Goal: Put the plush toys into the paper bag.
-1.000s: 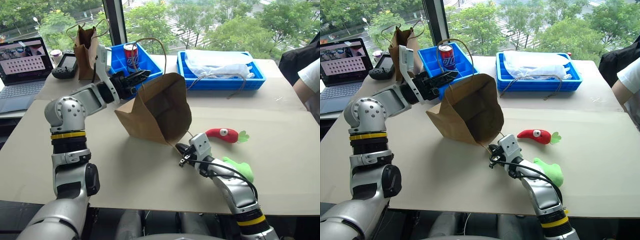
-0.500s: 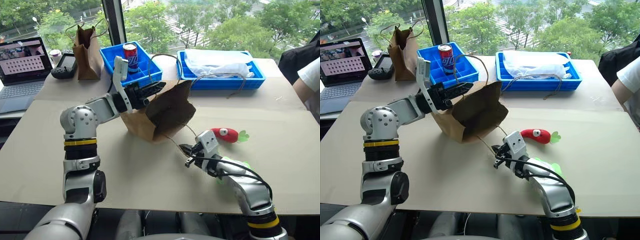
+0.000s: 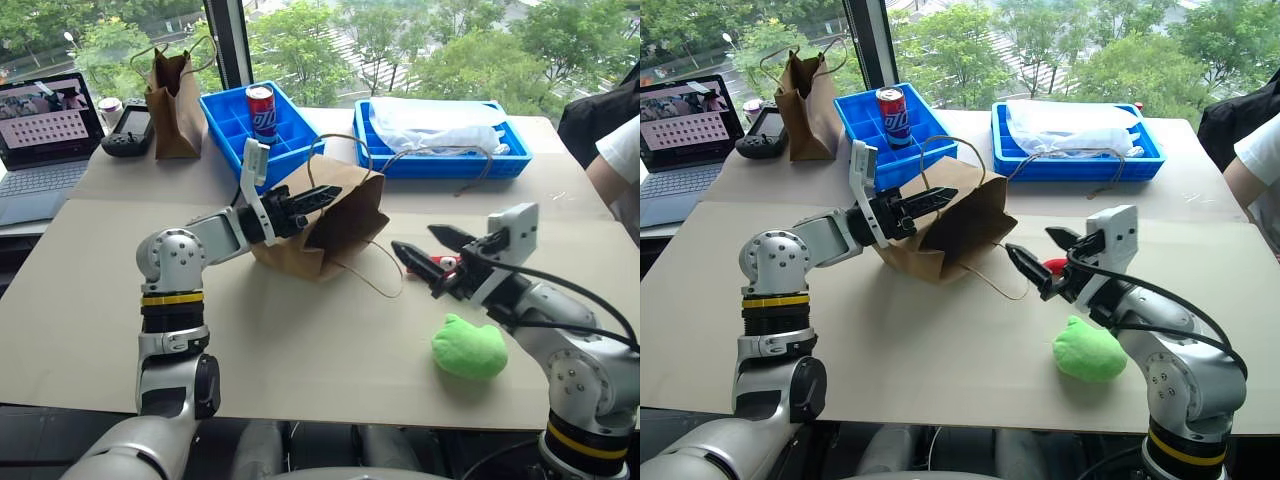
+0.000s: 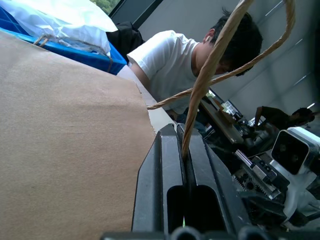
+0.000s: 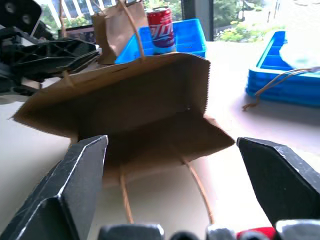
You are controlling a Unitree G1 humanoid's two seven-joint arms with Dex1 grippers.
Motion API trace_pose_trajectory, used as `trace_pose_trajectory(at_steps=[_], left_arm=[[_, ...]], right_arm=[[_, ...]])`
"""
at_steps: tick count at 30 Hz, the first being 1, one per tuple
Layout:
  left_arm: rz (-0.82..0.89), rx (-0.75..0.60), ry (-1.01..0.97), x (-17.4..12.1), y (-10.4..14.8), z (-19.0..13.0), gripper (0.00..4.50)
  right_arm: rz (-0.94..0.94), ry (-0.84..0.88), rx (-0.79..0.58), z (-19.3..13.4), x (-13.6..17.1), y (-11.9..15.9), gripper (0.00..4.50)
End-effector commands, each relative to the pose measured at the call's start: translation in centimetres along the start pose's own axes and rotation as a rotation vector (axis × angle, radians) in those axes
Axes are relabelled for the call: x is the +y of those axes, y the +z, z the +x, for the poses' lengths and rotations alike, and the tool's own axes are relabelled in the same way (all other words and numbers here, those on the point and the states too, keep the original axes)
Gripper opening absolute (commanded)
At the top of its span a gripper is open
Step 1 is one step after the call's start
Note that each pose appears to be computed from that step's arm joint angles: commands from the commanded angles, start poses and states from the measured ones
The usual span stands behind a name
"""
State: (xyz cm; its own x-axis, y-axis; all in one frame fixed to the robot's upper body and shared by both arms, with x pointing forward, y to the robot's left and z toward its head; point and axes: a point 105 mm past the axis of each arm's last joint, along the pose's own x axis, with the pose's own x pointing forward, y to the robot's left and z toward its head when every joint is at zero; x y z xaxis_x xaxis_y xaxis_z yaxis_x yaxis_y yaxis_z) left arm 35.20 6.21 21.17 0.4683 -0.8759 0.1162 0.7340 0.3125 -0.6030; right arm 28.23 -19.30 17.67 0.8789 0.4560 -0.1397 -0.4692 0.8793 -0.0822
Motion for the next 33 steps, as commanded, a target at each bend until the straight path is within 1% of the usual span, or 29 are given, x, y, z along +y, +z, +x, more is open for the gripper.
trace_pose_trajectory(at_steps=[1,7,11,14,15,17,19,22,24,25,27,30,32,33], left_arm=[[0.013,-0.011,-0.037,-1.1,0.5,0.1,0.00],[0.031,-0.001,-0.034,-1.1,0.5,0.1,0.00],[0.041,-0.002,-0.033,-1.2,0.5,-0.1,0.00],[0.048,-0.002,-0.030,-1.2,0.5,-0.3,0.00],[0.052,0.006,-0.032,-1.2,0.4,-0.3,0.00],[0.057,0.016,-0.038,-1.3,0.2,-0.2,0.00],[0.058,0.015,-0.052,-1.6,0.4,0.0,0.00],[0.061,0.021,-0.076,-2.0,0.5,0.3,0.00],[0.061,0.048,-0.105,-2.4,0.0,0.3,0.00],[0.060,0.060,-0.110,-2.4,-0.3,0.3,0.00],[0.051,0.082,-0.113,-2.4,-1.0,0.3,0.00],[0.036,0.091,-0.134,-2.6,-1.5,0.3,0.00],[0.030,0.092,-0.137,-2.6,-1.7,0.3,0.00],[0.027,0.089,-0.136,-2.6,-1.7,0.4,0.00]], right_arm=[[-0.131,-0.156,0.109,-0.8,-5.7,-1.6,4.48],[-0.170,-0.172,0.268,1.7,-9.5,-6.1,4.48],[-0.136,-0.117,0.278,3.0,-9.3,-7.2,4.48],[-0.123,-0.106,0.302,3.2,-9.1,-8.0,4.48],[-0.129,-0.117,0.304,3.2,-9.2,-8.2,3.98],[-0.130,-0.137,0.297,3.2,-9.4,-8.2,3.47],[-0.119,-0.122,0.308,3.0,-9.0,-8.4,2.70],[-0.105,-0.086,0.320,2.7,-8.1,-8.5,1.75],[-0.097,-0.055,0.312,2.5,-7.4,-8.4,1.10],[-0.079,-0.048,0.306,2.4,-7.1,-8.3,0.69],[-0.063,-0.047,0.303,1.8,-7.0,-8.1,0.02],[-0.062,-0.073,0.264,1.1,-7.3,-6.8,0.02],[-0.068,-0.093,0.202,0.8,-7.5,-5.0,0.02],[-0.073,-0.079,0.154,0.6,-7.1,-3.3,0.02]])
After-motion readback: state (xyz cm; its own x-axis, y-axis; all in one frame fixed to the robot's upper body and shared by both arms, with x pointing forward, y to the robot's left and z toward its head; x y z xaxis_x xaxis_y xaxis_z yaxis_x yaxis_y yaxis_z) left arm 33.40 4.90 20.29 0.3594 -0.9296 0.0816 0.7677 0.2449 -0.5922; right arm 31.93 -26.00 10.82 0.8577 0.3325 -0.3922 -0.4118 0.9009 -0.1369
